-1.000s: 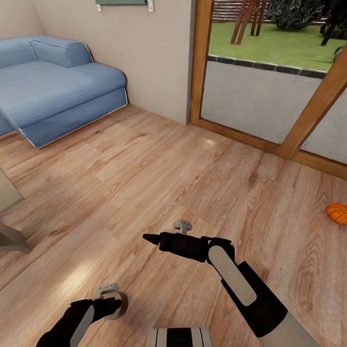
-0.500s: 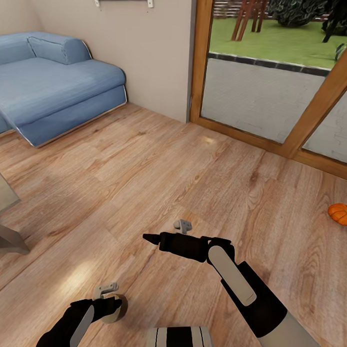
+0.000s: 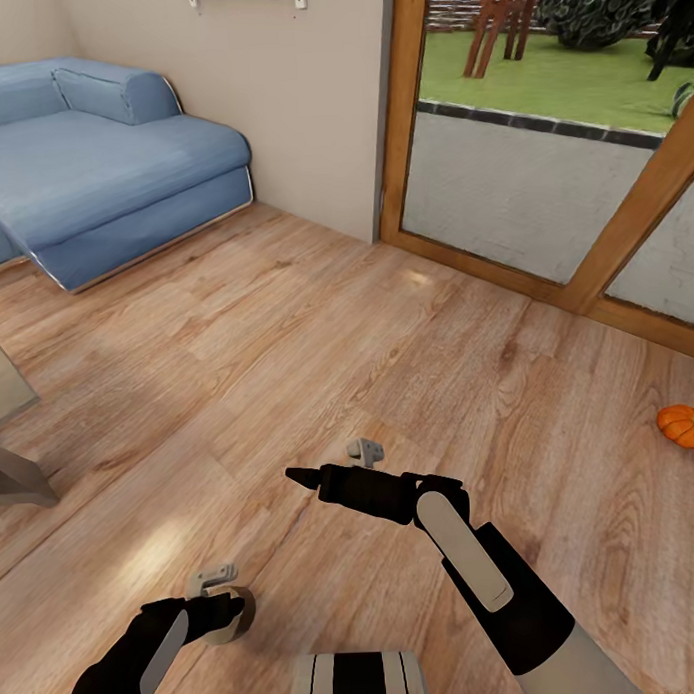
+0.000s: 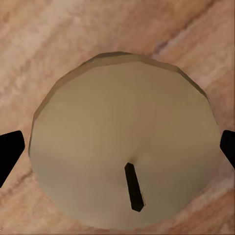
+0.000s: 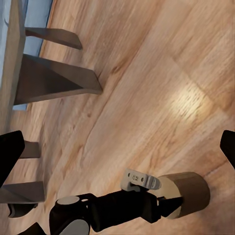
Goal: Place each of the two pumpkins and all three candles from the living room inside a cabinet in the living room (use any cabinet), then make sure every cabinet is closed, and position the cauldron so it is next to a table in the living room.
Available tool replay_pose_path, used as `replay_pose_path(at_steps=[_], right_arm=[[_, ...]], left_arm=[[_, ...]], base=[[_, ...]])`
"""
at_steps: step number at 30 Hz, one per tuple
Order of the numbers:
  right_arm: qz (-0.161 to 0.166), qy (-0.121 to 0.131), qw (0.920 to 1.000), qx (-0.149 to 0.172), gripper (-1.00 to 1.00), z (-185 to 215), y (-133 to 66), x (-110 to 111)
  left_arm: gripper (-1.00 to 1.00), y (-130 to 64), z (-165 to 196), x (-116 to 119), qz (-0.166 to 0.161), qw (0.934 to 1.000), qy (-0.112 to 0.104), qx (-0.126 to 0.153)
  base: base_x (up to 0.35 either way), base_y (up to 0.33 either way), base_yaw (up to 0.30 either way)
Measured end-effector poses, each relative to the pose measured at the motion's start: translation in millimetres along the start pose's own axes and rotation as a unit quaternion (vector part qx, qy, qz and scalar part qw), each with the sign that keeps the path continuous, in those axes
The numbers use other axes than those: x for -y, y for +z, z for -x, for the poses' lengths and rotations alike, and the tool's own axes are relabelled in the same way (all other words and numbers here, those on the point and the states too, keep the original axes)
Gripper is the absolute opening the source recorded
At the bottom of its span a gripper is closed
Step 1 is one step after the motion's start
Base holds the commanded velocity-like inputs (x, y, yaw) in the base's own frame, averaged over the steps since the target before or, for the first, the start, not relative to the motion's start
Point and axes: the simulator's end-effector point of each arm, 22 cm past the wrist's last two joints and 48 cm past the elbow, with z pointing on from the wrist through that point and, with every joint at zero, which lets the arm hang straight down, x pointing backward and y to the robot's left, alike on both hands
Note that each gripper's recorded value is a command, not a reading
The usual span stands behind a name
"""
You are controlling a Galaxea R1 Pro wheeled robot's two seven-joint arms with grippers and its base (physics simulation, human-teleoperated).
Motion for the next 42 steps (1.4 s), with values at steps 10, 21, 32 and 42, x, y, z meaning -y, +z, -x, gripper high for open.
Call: replay_pose_path(at_steps=[10, 21, 32, 42], right_arm=[[-0.001, 0.002, 1.0, -0.001, 1.0, -1, 0.5, 3], [-0.001, 0.002, 1.0, -0.001, 1.0, -1, 0.9, 2], [0.0, 0.002, 1.0, -0.001, 1.0, -1, 1.3, 1], [0.005, -0.012, 0.9999, 0.009, 1.0, 7, -6.9, -16]], left_arm=[[1.0, 1.5, -2, -2, 0.004, 1.0, 0.004, -0.003], [-1.0, 1.4, -2, -2, 0.003, 1.0, 0.002, -0.003], [-1.0, 1.4, -3, -3, 0.004, 1.0, 0.002, -0.004], [-1.0, -11.0, 11, 2, -0.001, 0.9999, 0.003, 0.012]], base=[[0.0, 0.0, 0.0], [0.0, 0.0, 0.0], [0.0, 0.0, 0.0], [0.0, 0.0, 0.0]])
